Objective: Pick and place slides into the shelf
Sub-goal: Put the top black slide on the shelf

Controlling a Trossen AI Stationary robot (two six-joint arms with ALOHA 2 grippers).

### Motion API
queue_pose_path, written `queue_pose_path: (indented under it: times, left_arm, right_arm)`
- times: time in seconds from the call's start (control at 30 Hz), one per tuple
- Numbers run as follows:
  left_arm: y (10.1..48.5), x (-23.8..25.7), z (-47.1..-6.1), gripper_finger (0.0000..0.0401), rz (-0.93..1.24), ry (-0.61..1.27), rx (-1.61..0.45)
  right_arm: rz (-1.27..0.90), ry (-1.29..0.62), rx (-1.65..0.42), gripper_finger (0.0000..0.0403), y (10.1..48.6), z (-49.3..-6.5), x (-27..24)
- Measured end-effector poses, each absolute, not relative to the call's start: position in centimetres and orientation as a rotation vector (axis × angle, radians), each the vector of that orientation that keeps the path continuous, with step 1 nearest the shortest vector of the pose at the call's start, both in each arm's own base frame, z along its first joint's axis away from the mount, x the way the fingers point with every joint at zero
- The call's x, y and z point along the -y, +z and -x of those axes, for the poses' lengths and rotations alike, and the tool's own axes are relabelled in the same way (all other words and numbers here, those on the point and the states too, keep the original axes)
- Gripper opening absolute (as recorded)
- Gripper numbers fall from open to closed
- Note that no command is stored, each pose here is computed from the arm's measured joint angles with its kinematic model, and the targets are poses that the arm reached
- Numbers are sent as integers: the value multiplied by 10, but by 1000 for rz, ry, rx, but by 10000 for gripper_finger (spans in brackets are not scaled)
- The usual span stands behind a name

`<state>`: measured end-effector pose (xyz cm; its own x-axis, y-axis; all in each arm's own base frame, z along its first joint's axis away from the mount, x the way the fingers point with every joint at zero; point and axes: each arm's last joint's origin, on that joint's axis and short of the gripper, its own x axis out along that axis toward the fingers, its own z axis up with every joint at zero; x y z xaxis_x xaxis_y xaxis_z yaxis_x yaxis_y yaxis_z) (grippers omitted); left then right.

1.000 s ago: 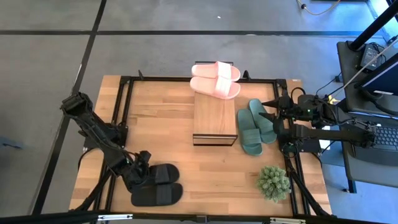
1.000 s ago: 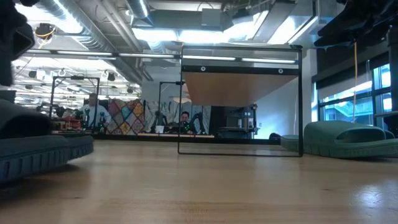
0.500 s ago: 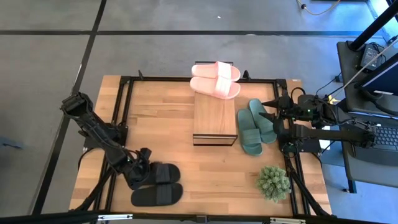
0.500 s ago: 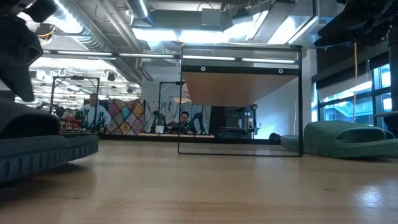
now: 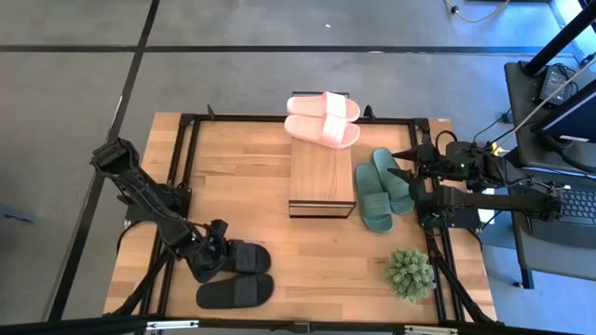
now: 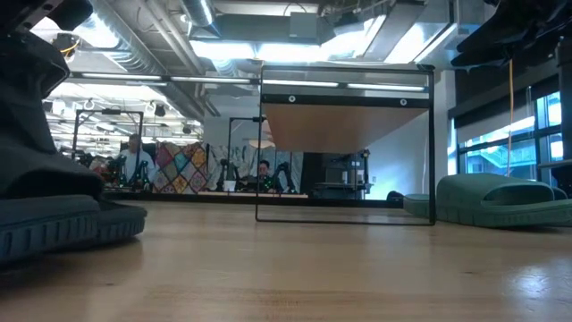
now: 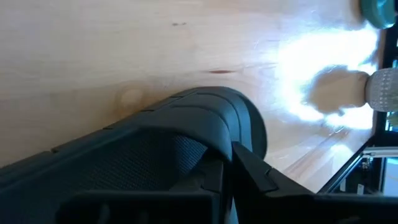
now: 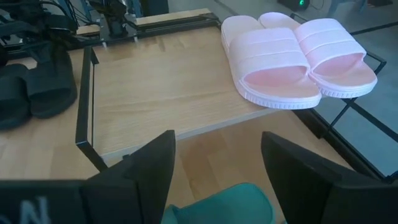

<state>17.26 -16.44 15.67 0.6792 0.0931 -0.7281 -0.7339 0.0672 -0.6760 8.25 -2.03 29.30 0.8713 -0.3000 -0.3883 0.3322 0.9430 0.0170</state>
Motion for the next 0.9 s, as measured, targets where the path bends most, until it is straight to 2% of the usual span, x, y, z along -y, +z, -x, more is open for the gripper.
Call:
queue_pose_path:
  times: [0.2,0.47,0.9]
  left_arm:
    - [169,158,-171,6,1329,646,-475]
    - [216,132,-167,4,1204,543,-244]
    - [348,62,-175,2,813,423,17]
  right_arm:
    - [-83,-331,-392,239,293,-82,20]
    - [-81,-330,-392,239,293,-82,20]
    - [-82,-331,-392,239,293,-82,20]
